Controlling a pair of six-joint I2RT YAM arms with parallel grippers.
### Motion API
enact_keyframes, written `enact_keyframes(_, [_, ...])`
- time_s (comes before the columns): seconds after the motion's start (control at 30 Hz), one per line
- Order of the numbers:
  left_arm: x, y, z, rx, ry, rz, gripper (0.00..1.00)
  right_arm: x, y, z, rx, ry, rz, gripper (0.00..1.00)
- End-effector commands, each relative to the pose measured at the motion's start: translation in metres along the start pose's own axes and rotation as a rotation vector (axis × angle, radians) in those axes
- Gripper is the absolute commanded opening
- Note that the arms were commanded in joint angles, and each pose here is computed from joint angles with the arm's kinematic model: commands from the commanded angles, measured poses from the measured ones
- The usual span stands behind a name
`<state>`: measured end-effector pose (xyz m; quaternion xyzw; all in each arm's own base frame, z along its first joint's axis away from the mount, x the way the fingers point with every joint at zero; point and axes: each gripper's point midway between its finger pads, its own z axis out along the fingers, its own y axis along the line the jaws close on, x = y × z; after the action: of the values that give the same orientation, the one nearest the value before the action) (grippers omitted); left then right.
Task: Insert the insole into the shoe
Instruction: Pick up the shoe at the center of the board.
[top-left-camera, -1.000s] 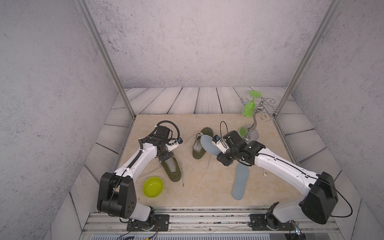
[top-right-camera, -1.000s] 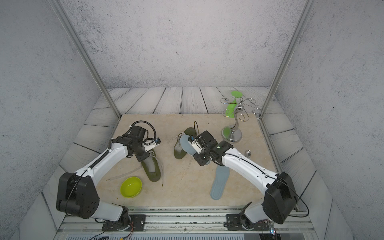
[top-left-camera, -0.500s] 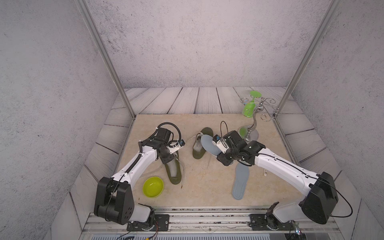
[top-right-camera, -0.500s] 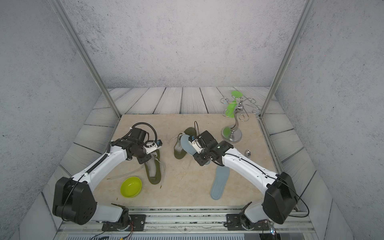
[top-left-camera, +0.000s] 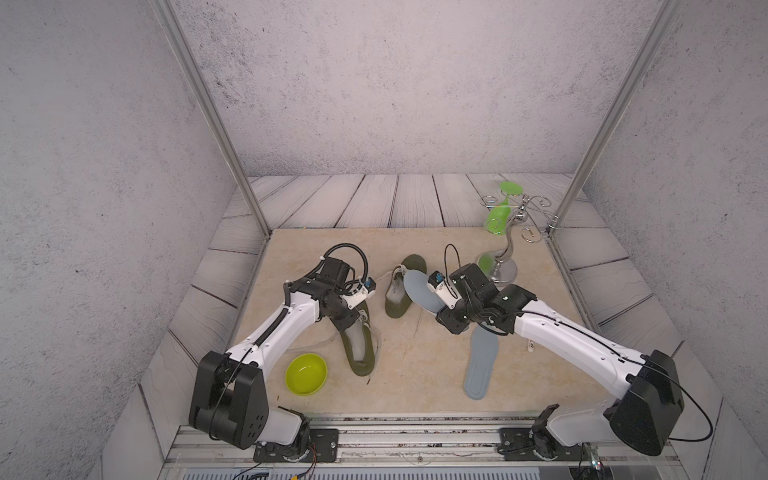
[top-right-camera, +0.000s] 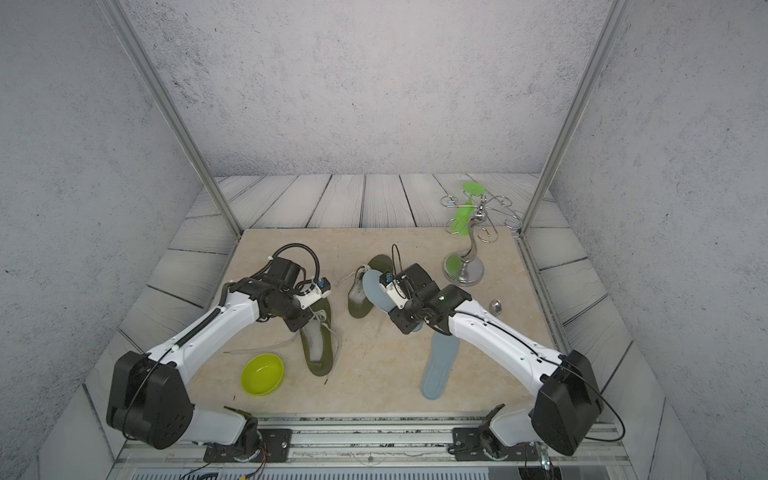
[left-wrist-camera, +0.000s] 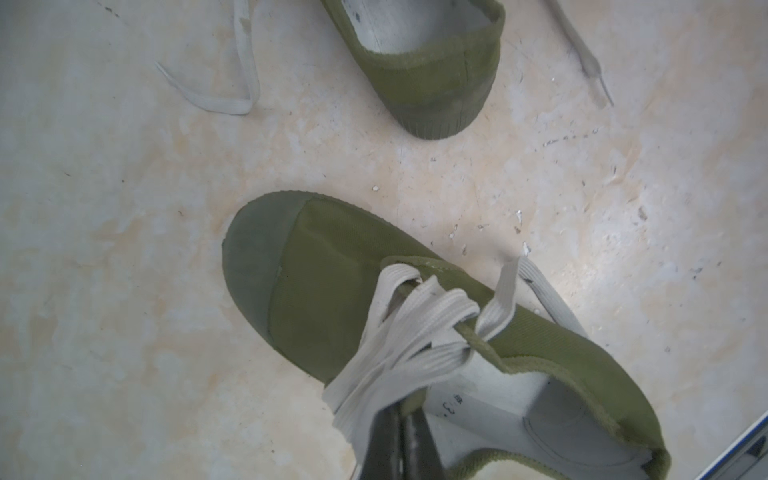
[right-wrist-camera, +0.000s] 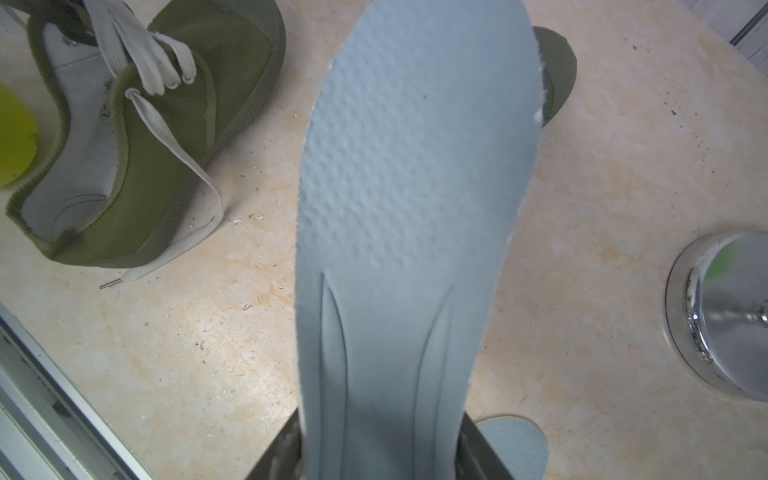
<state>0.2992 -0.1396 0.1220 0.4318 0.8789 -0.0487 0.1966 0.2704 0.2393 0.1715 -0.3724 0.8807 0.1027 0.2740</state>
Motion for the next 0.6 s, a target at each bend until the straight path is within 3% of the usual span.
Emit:
enact_keyframes(0.0, [-0.023, 0.005, 0.0, 0.015, -0.022, -0.171, 0.0, -0.002, 0.0, -0.009, 0.001, -0.024, 0.015, 0.51])
enact_keyframes(0.17, [-0.023, 0.016, 0.022, 0.026, 0.13, -0.338, 0.0, 0.0, 0.0, -0.01, 0.0, -0.018, 0.01, 0.51])
enact_keyframes(0.3, [-0.029, 0.011, 0.03, 0.087, 0.185, -0.391, 0.0, 0.003, 0.003, -0.008, -0.02, 0.007, 0.004, 0.51])
enact_keyframes(0.57, [-0.056, 0.003, 0.007, 0.134, 0.016, -0.429, 0.0, 0.002, 0.016, -0.011, -0.093, 0.044, 0.041, 0.5])
